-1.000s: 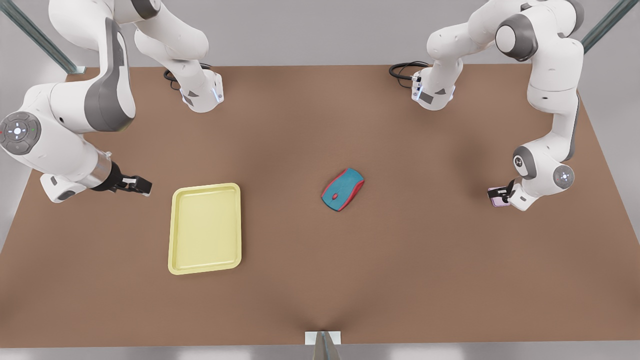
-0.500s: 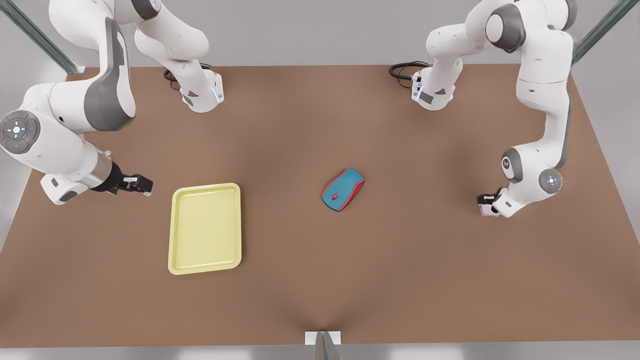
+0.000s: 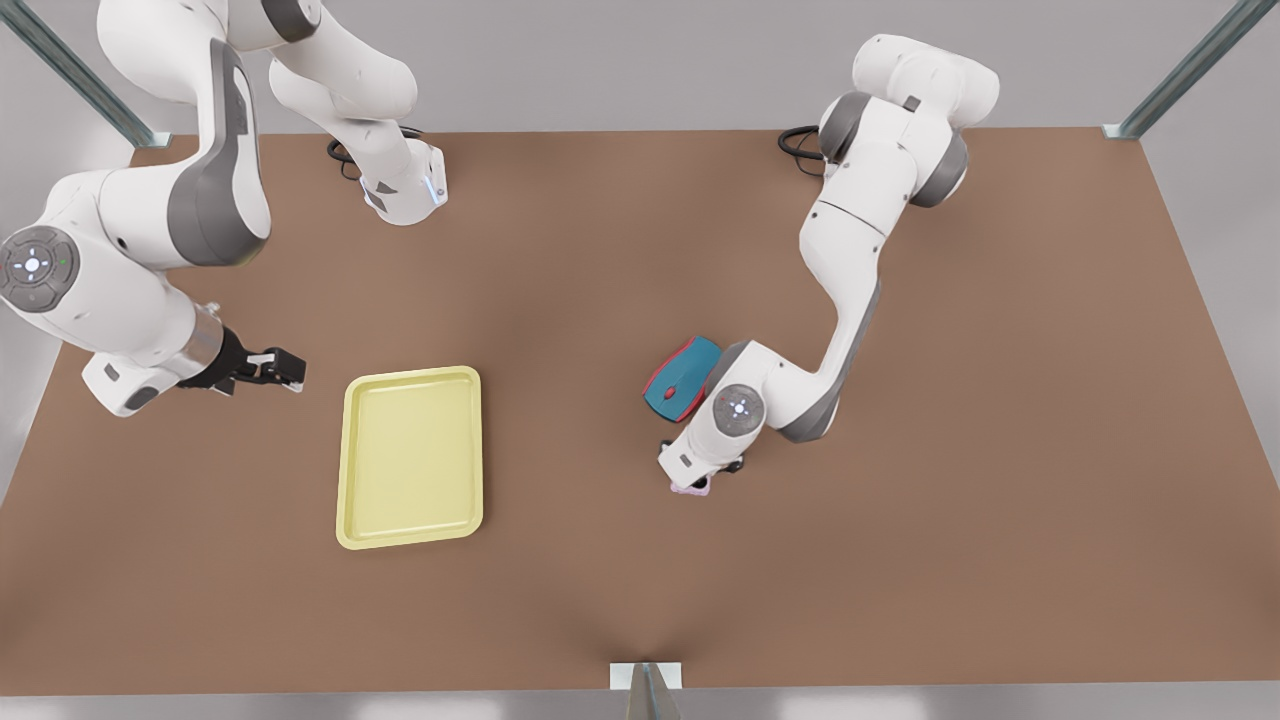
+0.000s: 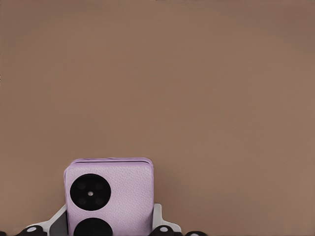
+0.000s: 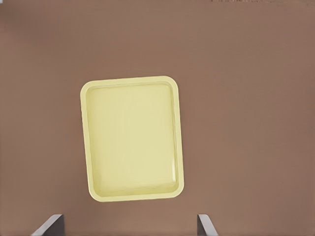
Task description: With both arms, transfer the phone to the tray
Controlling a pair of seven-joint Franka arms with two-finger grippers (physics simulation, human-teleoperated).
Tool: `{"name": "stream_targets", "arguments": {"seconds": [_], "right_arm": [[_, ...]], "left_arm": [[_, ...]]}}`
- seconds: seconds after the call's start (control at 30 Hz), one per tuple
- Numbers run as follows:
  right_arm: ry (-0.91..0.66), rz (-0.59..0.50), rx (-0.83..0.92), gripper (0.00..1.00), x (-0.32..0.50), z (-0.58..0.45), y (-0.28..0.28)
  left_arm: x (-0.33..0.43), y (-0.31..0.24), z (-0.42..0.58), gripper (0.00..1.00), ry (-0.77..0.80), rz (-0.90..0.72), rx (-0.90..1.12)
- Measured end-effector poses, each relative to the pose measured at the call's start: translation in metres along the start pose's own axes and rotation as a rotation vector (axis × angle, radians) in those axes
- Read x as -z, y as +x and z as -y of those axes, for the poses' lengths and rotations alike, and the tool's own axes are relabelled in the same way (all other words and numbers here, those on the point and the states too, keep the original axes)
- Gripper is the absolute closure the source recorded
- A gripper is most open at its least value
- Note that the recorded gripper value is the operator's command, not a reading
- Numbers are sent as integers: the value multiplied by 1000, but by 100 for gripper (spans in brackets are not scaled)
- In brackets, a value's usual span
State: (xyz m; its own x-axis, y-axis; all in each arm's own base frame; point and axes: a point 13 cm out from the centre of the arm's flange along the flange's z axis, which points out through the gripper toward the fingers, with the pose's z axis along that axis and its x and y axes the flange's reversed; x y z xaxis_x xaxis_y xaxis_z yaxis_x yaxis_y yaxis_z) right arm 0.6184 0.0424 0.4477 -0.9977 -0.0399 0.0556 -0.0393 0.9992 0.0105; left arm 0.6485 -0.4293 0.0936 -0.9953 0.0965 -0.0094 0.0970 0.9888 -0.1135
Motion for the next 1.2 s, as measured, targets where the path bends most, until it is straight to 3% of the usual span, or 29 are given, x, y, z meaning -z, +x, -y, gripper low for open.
{"name": "stream_targets", "arguments": {"seconds": [0.33, 0.4, 0.47, 0.53, 0.6, 0.67, 0.73, 0.8, 0.93, 1.2], "right_arm": [[0, -6, 28, 0, -4, 0, -2], [0, -6, 32, 0, -4, 0, -2], [0, -6, 36, 0, -4, 0, -2], [0, -6, 40, 0, -4, 0, -2], [0, -6, 43, 0, -4, 0, -2], [-1, -5, 48, 0, -4, -2, -2], [-11, -10, 75, 0, -15, -17, -10], [-16, -10, 147, 0, -37, -60, -22], [-29, -32, 245, 0, -102, -129, -44], [-41, 39, 334, 0, -257, -372, -70]], "left_arm": [[-44, 0, 23, 19, 14, -3, 275], [-43, 6, 41, 16, 40, -12, 295], [-39, 12, 58, 1, 66, -20, 307], [-33, 11, 67, 0, 86, -18, 325], [9, -11, 44, 0, 89, 5, 366], [161, -56, -40, 0, 54, 90, 420], [295, -38, -83, 0, 6, 127, 384], [352, 0, -94, 0, -34, 83, 325], [345, 90, -125, 0, -93, -155, 264], [330, 123, -124, 0, -86, -291, 123]]}}
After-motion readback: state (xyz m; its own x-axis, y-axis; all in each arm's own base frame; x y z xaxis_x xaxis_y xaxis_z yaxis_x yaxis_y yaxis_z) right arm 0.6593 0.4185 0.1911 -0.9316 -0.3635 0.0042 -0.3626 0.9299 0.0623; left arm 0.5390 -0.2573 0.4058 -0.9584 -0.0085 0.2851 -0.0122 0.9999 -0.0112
